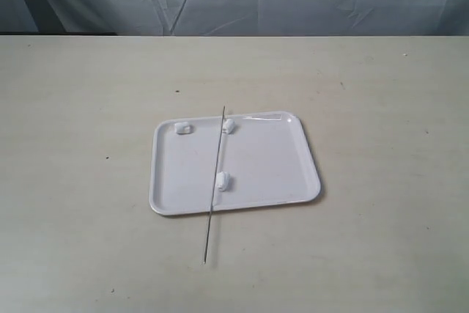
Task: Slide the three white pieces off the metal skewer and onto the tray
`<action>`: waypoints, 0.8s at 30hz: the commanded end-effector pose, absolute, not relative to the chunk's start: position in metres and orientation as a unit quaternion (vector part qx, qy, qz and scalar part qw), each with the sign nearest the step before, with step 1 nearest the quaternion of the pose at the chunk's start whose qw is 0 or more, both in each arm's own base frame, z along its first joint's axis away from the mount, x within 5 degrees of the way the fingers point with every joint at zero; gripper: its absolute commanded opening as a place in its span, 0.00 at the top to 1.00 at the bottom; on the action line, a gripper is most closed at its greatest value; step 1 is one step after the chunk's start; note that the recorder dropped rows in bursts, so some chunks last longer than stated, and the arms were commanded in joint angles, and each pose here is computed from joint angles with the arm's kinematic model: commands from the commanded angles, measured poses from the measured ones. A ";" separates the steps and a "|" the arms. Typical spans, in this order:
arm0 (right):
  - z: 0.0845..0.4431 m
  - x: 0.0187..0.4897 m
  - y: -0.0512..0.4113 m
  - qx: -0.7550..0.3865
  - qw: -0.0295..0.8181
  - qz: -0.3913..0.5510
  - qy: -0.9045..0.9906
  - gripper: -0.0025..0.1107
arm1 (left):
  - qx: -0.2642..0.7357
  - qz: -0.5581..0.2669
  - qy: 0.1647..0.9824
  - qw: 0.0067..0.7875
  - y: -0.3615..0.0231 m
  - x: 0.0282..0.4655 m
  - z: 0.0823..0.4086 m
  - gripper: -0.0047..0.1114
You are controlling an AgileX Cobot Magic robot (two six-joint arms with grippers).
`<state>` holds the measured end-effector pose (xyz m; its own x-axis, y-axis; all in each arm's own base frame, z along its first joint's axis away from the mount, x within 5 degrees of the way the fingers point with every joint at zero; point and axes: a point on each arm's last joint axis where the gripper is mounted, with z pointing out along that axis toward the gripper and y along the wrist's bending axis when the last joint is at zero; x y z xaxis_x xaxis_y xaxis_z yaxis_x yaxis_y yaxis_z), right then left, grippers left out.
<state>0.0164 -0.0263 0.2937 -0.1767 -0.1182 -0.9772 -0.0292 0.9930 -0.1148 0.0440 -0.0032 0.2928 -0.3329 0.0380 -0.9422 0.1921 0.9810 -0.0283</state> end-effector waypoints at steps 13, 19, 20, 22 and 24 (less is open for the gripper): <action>0.208 0.056 -0.004 0.014 0.716 -0.034 0.698 0.85 | 0.070 -0.065 0.811 0.577 -0.002 0.044 0.292 0.96; 0.191 0.055 -0.009 0.046 0.648 -0.039 0.760 0.85 | 0.061 -0.058 0.795 0.601 -0.002 0.044 0.297 0.96; 0.188 0.054 -0.009 0.053 0.634 -0.033 0.771 0.85 | 0.057 -0.055 0.786 0.614 -0.001 0.044 0.299 0.96; 0.185 0.054 -0.009 0.035 0.621 -0.047 0.782 0.85 | 0.044 -0.042 0.767 0.638 0.002 0.041 0.304 0.96; 0.185 0.054 -0.009 0.034 0.621 -0.048 0.782 0.85 | 0.024 -0.029 0.751 0.659 0.004 0.036 0.303 0.96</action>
